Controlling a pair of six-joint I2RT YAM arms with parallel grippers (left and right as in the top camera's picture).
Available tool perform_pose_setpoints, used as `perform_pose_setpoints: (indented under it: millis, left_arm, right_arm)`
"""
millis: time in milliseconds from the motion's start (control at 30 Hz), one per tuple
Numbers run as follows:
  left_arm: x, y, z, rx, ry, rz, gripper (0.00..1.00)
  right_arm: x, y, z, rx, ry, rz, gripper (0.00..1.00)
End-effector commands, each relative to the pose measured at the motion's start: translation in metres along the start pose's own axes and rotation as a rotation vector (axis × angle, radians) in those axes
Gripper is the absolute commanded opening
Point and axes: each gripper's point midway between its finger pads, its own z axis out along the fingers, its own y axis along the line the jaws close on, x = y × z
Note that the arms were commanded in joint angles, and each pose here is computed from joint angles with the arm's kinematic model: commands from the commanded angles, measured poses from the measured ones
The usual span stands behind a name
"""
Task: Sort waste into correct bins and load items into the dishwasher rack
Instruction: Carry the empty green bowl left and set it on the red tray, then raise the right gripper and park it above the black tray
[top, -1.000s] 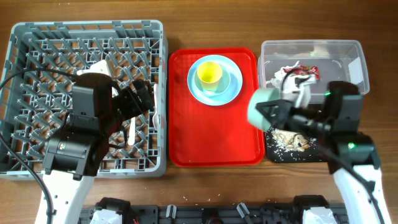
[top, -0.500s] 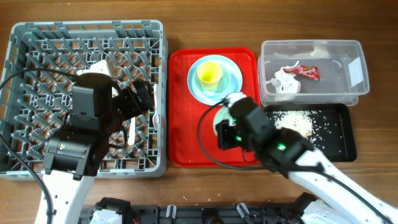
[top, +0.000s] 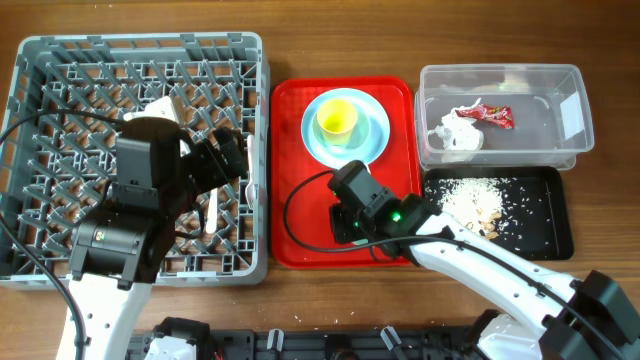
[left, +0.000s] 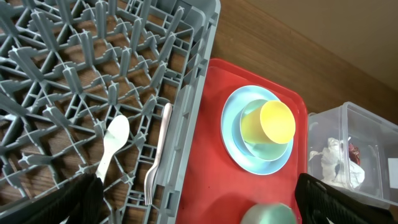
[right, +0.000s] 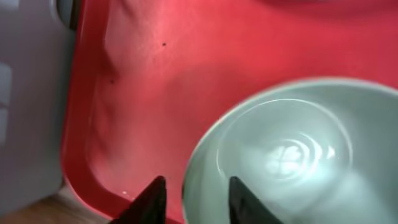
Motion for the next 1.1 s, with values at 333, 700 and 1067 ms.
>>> perform_pose_setpoints:
  millis: [333,700,1067]
  left_arm:
    - [-0.006,0.000,-0.002,-0.005,-0.018,0.002,1.00]
    - [-0.006,0.000,-0.002,-0.005,-0.018,0.002,1.00]
    - [-0.008,0.000,-0.002,-0.004,-0.026,0.002,1.00]
  right_arm:
    - [-0.033,-0.114,-0.167,0.350,-0.429,0.301,1.00]
    - [-0.005,-0.157,-0.185,0.481,-0.404,0.458,1.00]
    - [-0.010,-0.162,-0.148,0.553,-0.276,0.435,1.00]
